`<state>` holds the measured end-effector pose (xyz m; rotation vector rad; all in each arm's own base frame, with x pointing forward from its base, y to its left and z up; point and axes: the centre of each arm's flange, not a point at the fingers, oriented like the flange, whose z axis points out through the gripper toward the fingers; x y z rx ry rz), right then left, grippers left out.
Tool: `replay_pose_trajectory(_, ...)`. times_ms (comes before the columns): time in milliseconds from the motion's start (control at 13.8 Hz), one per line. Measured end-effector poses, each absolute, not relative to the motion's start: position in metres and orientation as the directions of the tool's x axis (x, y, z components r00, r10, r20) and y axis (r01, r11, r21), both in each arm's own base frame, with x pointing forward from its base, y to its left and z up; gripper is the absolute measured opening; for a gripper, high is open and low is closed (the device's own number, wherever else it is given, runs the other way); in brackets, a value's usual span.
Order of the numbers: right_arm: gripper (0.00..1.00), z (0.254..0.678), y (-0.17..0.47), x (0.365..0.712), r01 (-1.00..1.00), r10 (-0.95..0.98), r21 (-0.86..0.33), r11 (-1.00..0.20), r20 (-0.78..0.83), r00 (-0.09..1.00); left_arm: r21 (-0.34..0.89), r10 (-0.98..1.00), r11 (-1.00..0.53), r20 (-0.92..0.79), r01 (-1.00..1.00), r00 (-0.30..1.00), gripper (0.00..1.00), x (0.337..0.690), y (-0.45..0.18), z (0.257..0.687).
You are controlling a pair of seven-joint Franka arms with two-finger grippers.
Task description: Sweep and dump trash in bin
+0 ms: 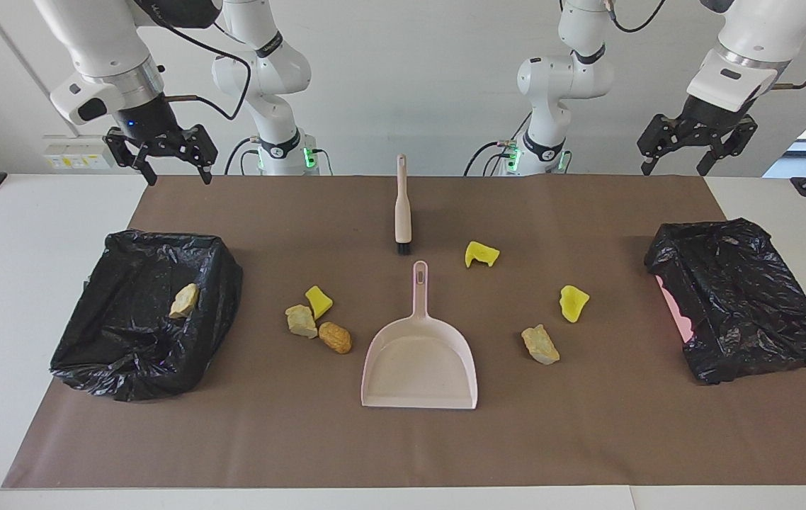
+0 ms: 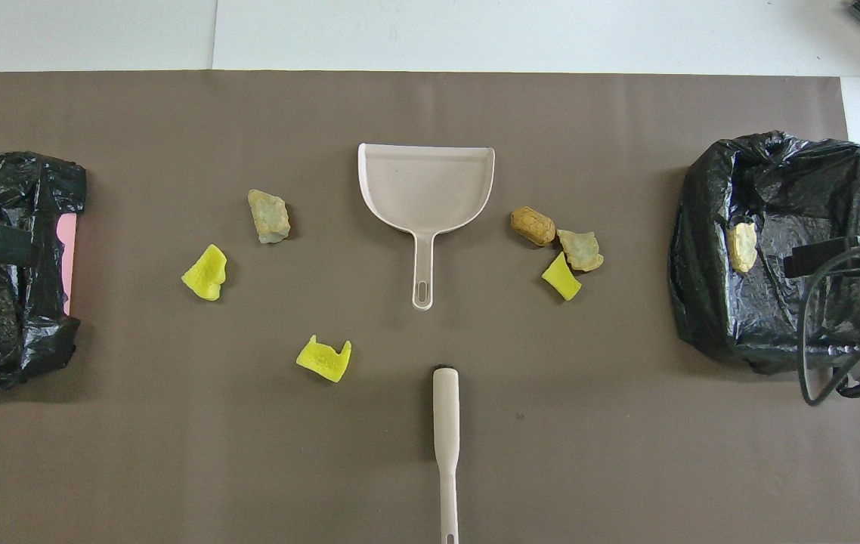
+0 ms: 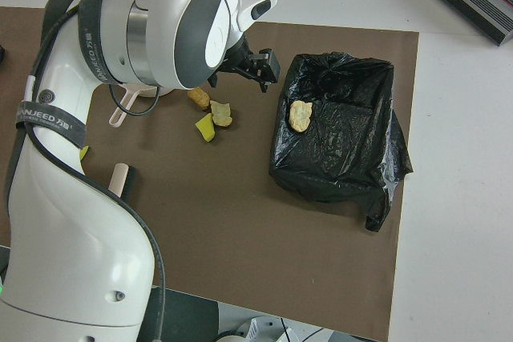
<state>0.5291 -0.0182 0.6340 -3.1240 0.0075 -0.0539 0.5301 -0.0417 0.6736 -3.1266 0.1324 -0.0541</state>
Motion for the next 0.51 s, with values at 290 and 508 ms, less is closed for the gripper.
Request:
replay_pose_trajectory(290, 1.0, 0.634, -0.0188, 0.529, -0.006, -0.006, -0.017, -1.0, 0.034, 0.999, -0.013, -0.079, -0.997, 0.037, -0.079, 0.996, 1.0, 0.5303, -0.0386, 0.6747)
replay_pose_trajectory(508, 1.0, 0.6341, -0.0185, 0.5291, -0.005, -0.006, -0.017, -1.0, 0.035, 0.999, -0.013, -0.077, -0.997, 0.033, -0.077, 0.996, 1.0, 0.5297, -0.0377, 0.6746)
